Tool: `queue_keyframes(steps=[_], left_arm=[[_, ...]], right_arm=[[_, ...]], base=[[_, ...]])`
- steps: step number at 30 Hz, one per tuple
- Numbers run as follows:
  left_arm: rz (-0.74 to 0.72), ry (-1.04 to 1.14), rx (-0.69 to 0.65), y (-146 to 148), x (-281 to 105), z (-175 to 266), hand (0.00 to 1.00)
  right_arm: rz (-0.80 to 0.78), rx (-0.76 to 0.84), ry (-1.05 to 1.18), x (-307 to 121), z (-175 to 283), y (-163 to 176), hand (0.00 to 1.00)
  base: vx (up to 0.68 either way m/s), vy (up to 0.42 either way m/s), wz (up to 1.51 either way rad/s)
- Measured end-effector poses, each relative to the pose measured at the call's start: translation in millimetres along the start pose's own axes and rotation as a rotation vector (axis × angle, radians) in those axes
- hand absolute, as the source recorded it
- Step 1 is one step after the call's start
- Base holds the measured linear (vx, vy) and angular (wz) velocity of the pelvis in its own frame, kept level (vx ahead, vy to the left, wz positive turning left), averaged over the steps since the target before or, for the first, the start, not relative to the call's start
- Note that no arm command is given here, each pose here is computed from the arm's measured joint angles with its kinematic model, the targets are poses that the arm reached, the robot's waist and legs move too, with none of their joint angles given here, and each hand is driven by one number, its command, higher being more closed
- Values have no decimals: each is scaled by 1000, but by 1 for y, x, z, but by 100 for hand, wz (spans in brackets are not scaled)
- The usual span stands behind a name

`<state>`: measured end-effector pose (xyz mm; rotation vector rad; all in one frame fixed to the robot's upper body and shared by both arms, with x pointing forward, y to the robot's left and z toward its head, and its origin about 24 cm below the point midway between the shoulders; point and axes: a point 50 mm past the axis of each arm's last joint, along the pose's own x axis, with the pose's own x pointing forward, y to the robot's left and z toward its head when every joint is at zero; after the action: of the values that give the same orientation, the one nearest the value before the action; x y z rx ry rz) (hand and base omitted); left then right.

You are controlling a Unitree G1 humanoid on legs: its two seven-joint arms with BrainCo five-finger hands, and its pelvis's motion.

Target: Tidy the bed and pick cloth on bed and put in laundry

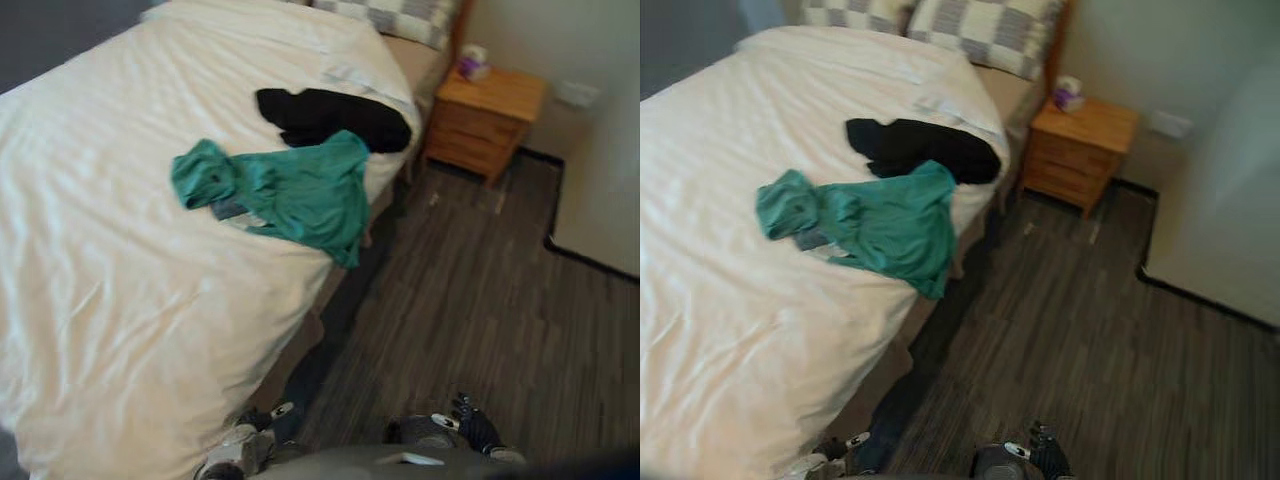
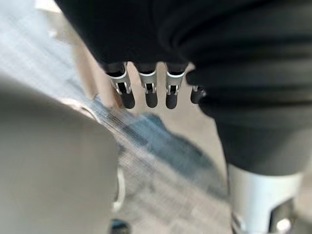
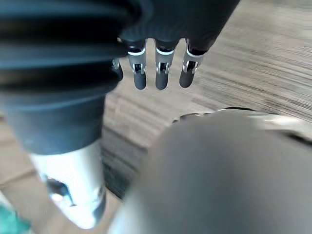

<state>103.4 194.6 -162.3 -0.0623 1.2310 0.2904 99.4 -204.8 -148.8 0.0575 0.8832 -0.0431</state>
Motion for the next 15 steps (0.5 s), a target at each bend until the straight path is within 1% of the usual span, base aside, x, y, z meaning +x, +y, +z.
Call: queue_keyframes(steps=[4, 10, 12, 13, 15], left_arm=[[1, -26, 21, 3, 0, 5, 0], [-29, -53, -32, -4, 0, 5, 0], [-36, -51, -71, -8, -1, 2, 0], [-31, -46, -127, -5, -1, -3, 0], [-31, -49, -162, -2, -1, -4, 0]], right_arm=[[27, -4, 2, 1, 1, 5, 0], [1, 31, 25, -5, -5, -7, 0], [-19, 47, 35, -6, -7, -12, 0], [-34, 58, 57, -7, -10, -17, 0], [-40, 74, 64, -8, -12, -17, 0]], base=[[-179, -49, -52], [-104, -54, -32], [-41, -42, -65], [23, -47, -102], [40, -63, -84]])
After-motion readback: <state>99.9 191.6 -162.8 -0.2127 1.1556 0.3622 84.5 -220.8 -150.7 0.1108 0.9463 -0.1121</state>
